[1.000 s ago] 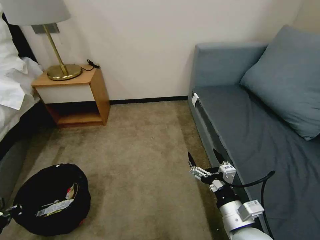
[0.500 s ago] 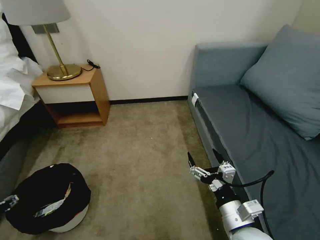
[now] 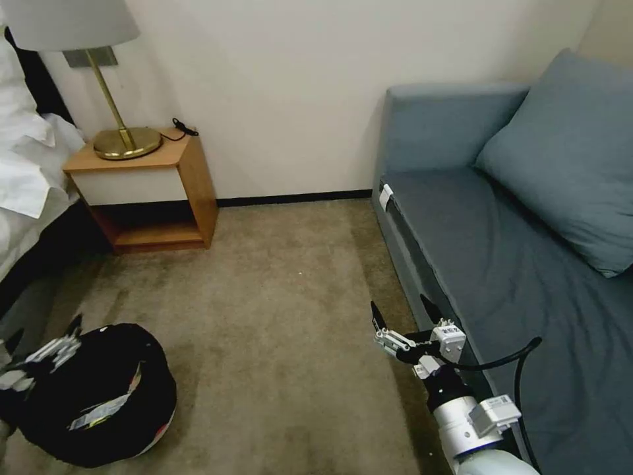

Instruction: Pick up the trash bin, then pick up the garbage on the floor and place it into the trash bin.

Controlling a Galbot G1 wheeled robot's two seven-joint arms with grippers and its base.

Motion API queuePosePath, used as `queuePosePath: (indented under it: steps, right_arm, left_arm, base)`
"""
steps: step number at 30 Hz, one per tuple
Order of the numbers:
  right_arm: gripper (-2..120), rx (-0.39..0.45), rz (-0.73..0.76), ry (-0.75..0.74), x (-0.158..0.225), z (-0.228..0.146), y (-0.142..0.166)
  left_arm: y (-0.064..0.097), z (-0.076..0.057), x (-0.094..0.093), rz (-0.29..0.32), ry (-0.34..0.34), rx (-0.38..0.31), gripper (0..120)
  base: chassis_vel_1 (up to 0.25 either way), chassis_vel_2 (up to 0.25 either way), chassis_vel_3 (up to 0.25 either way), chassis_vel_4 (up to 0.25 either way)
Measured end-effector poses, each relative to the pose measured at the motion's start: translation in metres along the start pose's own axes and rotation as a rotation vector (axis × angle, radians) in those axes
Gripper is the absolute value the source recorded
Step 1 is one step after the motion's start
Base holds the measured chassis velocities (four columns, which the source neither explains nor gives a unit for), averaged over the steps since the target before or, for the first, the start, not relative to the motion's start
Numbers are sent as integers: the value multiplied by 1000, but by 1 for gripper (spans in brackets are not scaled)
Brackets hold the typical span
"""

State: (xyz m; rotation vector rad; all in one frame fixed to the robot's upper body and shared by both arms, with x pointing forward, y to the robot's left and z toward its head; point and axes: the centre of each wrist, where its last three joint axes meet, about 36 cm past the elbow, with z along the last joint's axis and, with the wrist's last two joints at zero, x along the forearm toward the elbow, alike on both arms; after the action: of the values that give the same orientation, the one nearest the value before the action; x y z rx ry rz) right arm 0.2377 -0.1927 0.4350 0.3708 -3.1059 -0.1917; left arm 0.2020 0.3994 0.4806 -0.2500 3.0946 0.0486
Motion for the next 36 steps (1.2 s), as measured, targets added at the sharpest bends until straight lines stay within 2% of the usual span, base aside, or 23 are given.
queuePosePath:
  steps: [2, 4, 5, 8, 9, 10, 11, 13, 36]
  right_arm:
    - [100, 0, 0, 0, 0, 0, 0]
    - [100, 0, 0, 0, 0, 0, 0]
    - [100, 0, 0, 0, 0, 0, 0]
    - [100, 0, 0, 0, 0, 0, 0]
    - [100, 0, 0, 0, 0, 0, 0]
    - [100, 0, 0, 0, 0, 0, 0]
    - [100, 0, 0, 0, 0, 0, 0]
    - [100, 0, 0, 0, 0, 0, 0]
    - [100, 0, 0, 0, 0, 0, 0]
  left_arm:
    - [-6, 0, 1, 12, -12, -9, 100]
    - [-30, 8, 5, 75, -36, -47, 100]
    - [-30, 8, 5, 75, -36, -47, 100]
    - [-53, 43, 13, 117, -9, -73, 100]
    - [-53, 43, 13, 117, -9, -73, 100]
    - [-57, 49, 15, 119, -4, -72, 100]
    - [-68, 63, 19, 121, 0, -71, 100]
    - [-79, 72, 23, 125, 8, -63, 100]
    - [-79, 73, 23, 117, 18, -61, 100]
  base:
    - [0, 0, 0, 0]
    - [0, 0, 0, 0]
    - [0, 0, 0, 0]
    - [0, 0, 0, 0]
    - [0, 0, 0, 0]
    - [0, 0, 0, 0]
    - [0, 0, 0, 0]
    - [0, 0, 0, 0]
    - [0, 0, 0, 0]
